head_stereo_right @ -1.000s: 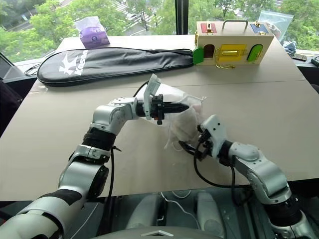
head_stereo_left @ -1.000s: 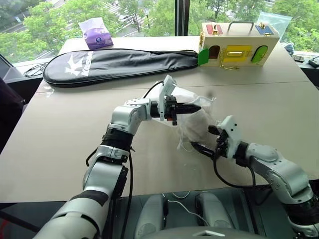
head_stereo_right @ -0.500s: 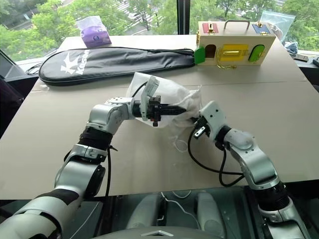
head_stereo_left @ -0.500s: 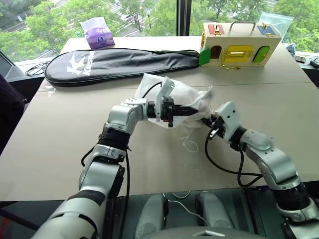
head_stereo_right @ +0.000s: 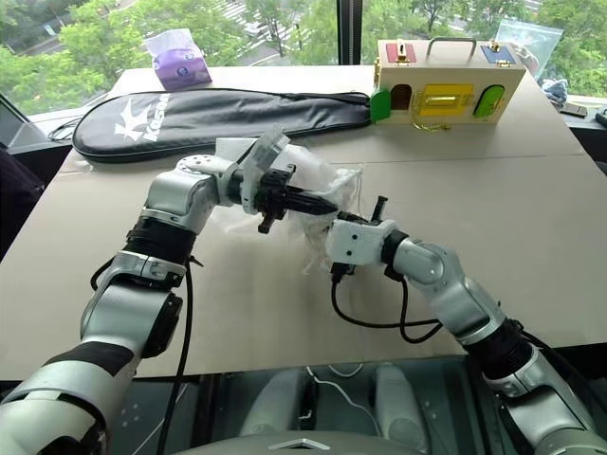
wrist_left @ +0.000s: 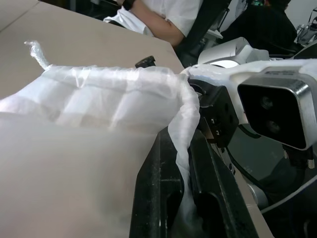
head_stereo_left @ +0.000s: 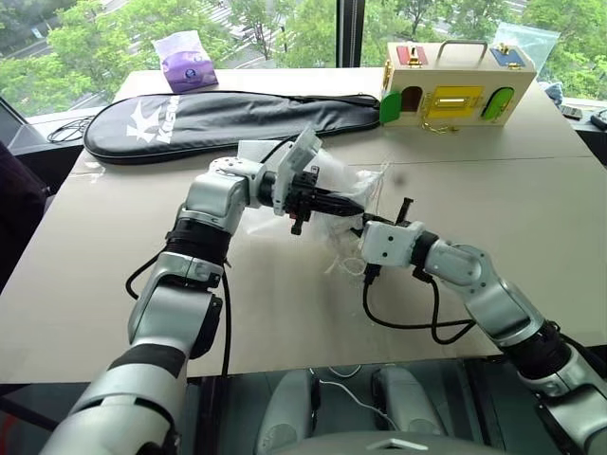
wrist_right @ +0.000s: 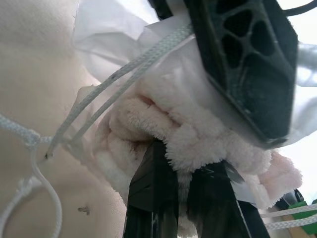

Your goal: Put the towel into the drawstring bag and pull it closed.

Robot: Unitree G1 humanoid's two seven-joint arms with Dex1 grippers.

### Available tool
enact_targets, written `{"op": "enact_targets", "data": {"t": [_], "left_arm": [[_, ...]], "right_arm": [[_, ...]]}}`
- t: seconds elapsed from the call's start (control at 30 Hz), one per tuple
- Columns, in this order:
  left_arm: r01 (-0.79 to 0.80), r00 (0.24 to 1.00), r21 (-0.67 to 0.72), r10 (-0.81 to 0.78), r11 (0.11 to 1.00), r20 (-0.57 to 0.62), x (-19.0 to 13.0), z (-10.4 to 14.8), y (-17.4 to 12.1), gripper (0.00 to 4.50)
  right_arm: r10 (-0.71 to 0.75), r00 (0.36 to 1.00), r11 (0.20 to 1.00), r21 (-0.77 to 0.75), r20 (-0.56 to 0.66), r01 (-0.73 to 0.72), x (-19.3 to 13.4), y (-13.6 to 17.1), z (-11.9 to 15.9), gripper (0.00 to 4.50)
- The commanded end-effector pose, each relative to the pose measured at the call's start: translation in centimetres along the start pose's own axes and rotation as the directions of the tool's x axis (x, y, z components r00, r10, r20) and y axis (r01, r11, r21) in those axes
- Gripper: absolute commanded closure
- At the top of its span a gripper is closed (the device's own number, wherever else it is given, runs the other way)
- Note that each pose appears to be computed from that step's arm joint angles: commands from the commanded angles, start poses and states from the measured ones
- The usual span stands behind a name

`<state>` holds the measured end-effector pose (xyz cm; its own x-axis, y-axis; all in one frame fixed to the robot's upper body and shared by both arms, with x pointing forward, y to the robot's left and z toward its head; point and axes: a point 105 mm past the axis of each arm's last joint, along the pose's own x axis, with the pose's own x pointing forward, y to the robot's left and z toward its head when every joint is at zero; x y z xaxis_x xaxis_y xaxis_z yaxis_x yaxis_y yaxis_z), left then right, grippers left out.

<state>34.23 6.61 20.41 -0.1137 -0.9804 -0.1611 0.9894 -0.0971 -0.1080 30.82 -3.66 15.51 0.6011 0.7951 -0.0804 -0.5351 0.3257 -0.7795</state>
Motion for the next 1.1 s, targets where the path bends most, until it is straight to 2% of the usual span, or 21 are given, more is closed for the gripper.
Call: {"op": "enact_targets", "data": {"t": [0.03, 0.1, 0.13, 0.2, 0.27, 0.37, 0.43, 0.53, 0.6, 0.67, 0.7, 0.77, 0.8, 0.83, 0.87, 0.93, 1.0, 1.1], "left_arm": [[0.053, 0.998, 0.055, -0.053, 0.997, 0.014, 0.5, 1.4, -0.9, 4.5], [0.094, 0.996, 0.045, -0.094, 0.995, 0.004, 1.0, 0.9, -1.7, 4.5], [0.111, 0.994, 0.039, -0.111, 0.993, 0.005, 1.2, 0.7, -2.0, 4.5], [0.133, 0.991, 0.029, -0.133, 0.991, 0.006, 1.5, 0.5, -2.6, 4.5], [0.149, 0.989, 0.019, -0.149, 0.989, 0.01, 1.5, 0.5, -3.1, 4.5], [0.153, 0.988, 0.015, -0.153, 0.988, 0.018, 1.5, 0.7, -3.2, 4.5], [0.15, 0.988, 0.015, -0.151, 0.988, 0.021, 1.5, 0.8, -3.2, 4.5], [0.148, 0.988, 0.024, -0.149, 0.989, 0.032, 1.6, 1.1, -3.3, 4.5], [0.144, 0.989, 0.032, -0.145, 0.989, 0.041, 1.5, 1.5, -3.3, 4.5], [0.132, 0.99, 0.04, -0.133, 0.99, 0.047, 1.5, 1.6, -3.1, 4.5], [0.089, 0.994, 0.054, -0.092, 0.995, 0.058, 1.6, 1.8, -2.5, 4.5], [-0.009, 0.997, 0.074, 0.003, 0.997, 0.081, 1.7, 2.3, -1.1, 4.5], [-0.059, 0.994, 0.08, 0.052, 0.995, 0.091, 1.8, 2.6, -0.3, 4.5], [-0.114, 0.99, 0.087, 0.105, 0.99, 0.097, 1.8, 2.7, 0.6, 4.5], [-0.163, 0.983, 0.101, 0.154, 0.981, 0.096, 1.8, 2.8, 1.4, 4.5], [-0.25, 0.967, 0.151, 0.237, 0.956, 0.097, 1.7, 3.0, 2.9, 4.5], [-0.335, 0.942, 0.244, 0.322, 0.91, 0.093, 1.5, 3.2, 4.4, 4.5], [-0.379, 0.923, 0.351, 0.376, 0.856, 0.08, 1.5, 3.0, 5.4, 4.5]], "right_arm": [[-0.185, 0.98, 0.976, 0.125, 0.071, 0.176, -0.2, -3.4, 1.3, 4.44], [-0.299, 0.951, 0.906, 0.337, 0.085, 0.255, 0.0, -4.7, 1.5, 4.44], [-0.345, 0.935, 0.845, 0.461, 0.081, 0.271, 0.0, -5.1, 1.5, 4.44], [-0.406, 0.911, 0.668, 0.705, 0.079, 0.237, 0.1, -5.5, 1.9, 4.44], [-0.466, 0.88, 0.475, 0.866, 0.095, 0.158, 0.0, -6.2, 3.0, 4.44], [-0.499, 0.859, 0.27, 0.962, 0.113, 0.03, -0.3, -6.6, 4.1, 4.44], [-0.505, 0.855, 0.176, 0.984, 0.118, -0.032, -0.4, -6.5, 4.5, 4.44], [-0.525, 0.848, -0.001, 0.997, 0.069, -0.082, -0.7, -6.7, 4.0, 4.44], [-0.506, 0.86, -0.104, 0.986, 0.059, -0.128, -0.8, -6.4, 3.8, 4.44], [-0.467, 0.883, -0.173, 0.975, 0.042, -0.138, -0.8, -5.9, 3.4, 4.44], [-0.428, 0.902, -0.129, 0.986, 0.045, -0.11, -0.8, -5.4, 3.2, 4.44], [-0.356, 0.934, -0.036, 0.998, 0.027, -0.043, -0.8, -4.6, 2.7, 3.71], [-0.324, 0.945, -0.004, 0.999, 0.035, -0.039, -0.8, -4.2, 2.7, 3.52], [-0.289, 0.957, 0.053, 0.998, 0.038, -0.024, -0.9, -3.7, 2.7, 3.09], [-0.252, 0.967, 0.119, 0.993, 0.031, 0.0, -0.9, -3.2, 2.6, 2.47], [-0.184, 0.983, 0.262, 0.963, -0.009, 0.058, -1.3, -2.2, 1.9, 1.7], [-0.143, 0.989, 0.346, 0.935, -0.032, 0.081, -1.9, -1.6, 1.1, 0.86], [-0.092, 0.995, 0.468, 0.88, -0.039, 0.078, -3.3, -0.9, 0.3, 0.86]]}}
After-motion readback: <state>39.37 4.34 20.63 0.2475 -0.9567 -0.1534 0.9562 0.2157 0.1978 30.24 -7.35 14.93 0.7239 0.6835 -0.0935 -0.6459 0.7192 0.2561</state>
